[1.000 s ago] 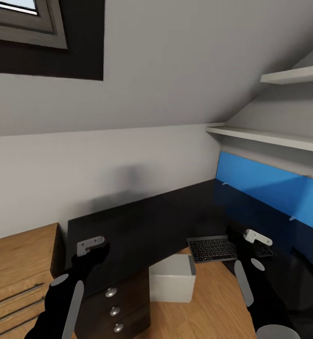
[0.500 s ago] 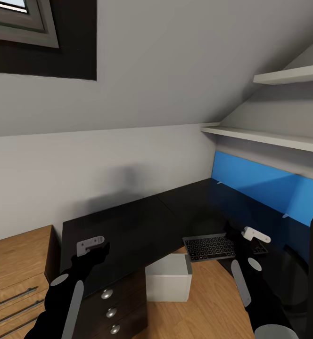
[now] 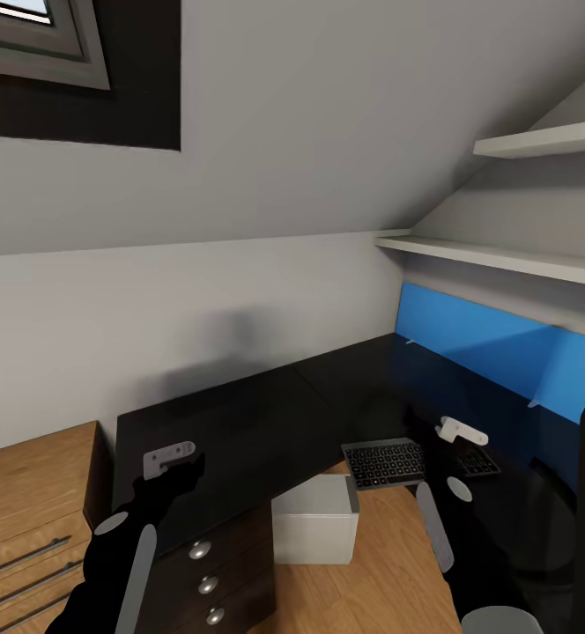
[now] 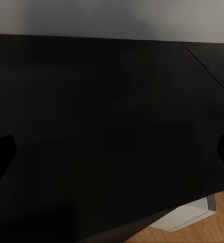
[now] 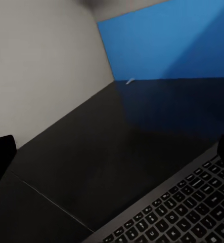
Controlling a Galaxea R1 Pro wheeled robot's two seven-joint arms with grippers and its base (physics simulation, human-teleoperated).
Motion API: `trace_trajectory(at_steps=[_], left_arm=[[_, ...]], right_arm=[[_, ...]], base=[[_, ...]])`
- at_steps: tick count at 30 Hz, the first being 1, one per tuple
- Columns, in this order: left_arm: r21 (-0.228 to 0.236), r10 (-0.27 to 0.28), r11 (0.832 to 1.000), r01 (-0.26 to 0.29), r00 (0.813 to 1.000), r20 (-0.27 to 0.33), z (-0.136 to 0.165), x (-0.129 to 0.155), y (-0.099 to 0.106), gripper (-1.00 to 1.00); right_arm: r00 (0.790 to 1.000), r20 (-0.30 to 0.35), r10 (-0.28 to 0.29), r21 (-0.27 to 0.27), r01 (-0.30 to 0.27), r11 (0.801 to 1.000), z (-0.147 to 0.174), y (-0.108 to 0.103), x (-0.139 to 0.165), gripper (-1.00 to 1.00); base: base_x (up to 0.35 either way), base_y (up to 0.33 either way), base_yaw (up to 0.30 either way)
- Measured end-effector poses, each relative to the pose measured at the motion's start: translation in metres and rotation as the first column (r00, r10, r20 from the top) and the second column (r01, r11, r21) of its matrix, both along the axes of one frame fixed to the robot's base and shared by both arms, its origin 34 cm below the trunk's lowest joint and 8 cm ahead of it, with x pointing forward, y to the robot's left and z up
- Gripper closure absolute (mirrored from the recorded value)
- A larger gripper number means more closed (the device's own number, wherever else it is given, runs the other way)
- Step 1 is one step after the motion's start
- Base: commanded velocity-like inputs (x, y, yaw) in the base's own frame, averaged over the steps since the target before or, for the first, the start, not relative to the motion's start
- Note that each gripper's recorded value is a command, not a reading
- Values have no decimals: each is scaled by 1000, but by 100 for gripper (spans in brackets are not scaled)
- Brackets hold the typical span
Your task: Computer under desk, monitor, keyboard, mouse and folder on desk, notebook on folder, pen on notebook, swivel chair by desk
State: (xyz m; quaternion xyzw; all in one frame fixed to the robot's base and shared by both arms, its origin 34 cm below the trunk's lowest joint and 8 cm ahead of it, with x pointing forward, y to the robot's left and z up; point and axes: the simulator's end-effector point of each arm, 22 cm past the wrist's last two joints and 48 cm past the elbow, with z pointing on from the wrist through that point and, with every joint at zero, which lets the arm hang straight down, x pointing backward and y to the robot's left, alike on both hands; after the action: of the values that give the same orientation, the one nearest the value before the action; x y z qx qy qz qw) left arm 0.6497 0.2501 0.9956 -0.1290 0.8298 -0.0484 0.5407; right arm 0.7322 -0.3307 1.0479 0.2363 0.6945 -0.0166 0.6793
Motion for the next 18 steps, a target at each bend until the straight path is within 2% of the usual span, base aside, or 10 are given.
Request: trace_trajectory(at_steps=[9,18], left_arm=[[0,0,1000,0,1000,0,0,0,0,-100],[0,0,1000,0,1000,0,0,-1,0,-100]], right_arm=[[1000,12,-2,-2,2,1000,3,7,0,-100],[999,-7,-35,-3,35,999,-3,1,-3,-100]], base=[[25,0,0],[251,0,0]])
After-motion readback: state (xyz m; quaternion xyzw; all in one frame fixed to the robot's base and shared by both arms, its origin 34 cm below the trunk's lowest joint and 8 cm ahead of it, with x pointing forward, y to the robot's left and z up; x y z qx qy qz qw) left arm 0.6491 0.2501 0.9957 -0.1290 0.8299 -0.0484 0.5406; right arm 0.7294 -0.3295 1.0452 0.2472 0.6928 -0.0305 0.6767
